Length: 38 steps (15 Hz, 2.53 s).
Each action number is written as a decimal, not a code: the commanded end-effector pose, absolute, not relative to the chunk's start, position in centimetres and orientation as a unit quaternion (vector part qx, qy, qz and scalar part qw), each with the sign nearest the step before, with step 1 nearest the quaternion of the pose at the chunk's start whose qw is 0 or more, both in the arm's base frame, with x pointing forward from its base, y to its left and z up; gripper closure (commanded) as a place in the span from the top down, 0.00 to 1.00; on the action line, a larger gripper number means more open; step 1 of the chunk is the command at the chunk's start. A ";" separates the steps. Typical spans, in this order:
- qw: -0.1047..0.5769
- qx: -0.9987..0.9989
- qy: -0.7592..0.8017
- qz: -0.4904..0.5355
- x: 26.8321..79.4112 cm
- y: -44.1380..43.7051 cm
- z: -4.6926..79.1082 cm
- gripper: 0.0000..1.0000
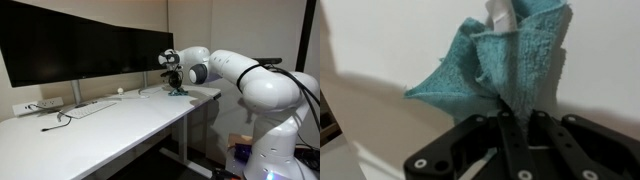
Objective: Use the blue towel to wipe the desk
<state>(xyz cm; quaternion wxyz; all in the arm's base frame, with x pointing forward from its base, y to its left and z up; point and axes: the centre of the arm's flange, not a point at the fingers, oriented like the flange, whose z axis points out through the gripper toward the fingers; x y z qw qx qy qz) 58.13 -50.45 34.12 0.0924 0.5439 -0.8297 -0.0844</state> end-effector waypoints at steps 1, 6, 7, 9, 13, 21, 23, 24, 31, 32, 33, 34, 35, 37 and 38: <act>0.081 0.547 -0.832 -0.039 61.3 -52.7 34.8 0.07; 0.064 0.513 -0.856 -0.016 61.7 -56.8 35.6 0.07; 0.068 0.503 -0.861 -0.020 61.2 -57.8 35.5 0.07; 0.074 0.480 -0.874 -0.025 59.9 -60.3 34.7 0.07; 0.071 0.437 -0.897 -0.019 58.2 -63.3 34.2 0.07; 0.069 0.371 -0.925 0.039 58.9 -64.1 34.3 0.07; 0.071 0.353 -0.932 0.050 58.8 -64.6 34.3 0.07; 0.071 0.344 -0.935 0.053 58.6 -64.8 34.4 0.07; 0.066 0.255 -0.962 0.066 56.4 -67.1 34.8 0.07; 0.064 0.240 -0.967 0.065 55.9 -67.5 34.9 0.07; 0.063 0.226 -0.970 0.066 55.5 -67.9 35.0 0.07; 0.063 0.214 -0.973 0.064 55.0 -68.3 35.0 0.07; 0.062 0.204 -0.975 0.065 54.5 -68.7 35.0 0.07; 0.061 0.183 -0.979 0.063 53.5 -69.5 35.1 0.07; 0.060 0.172 -0.981 0.062 53.0 -69.9 35.1 0.07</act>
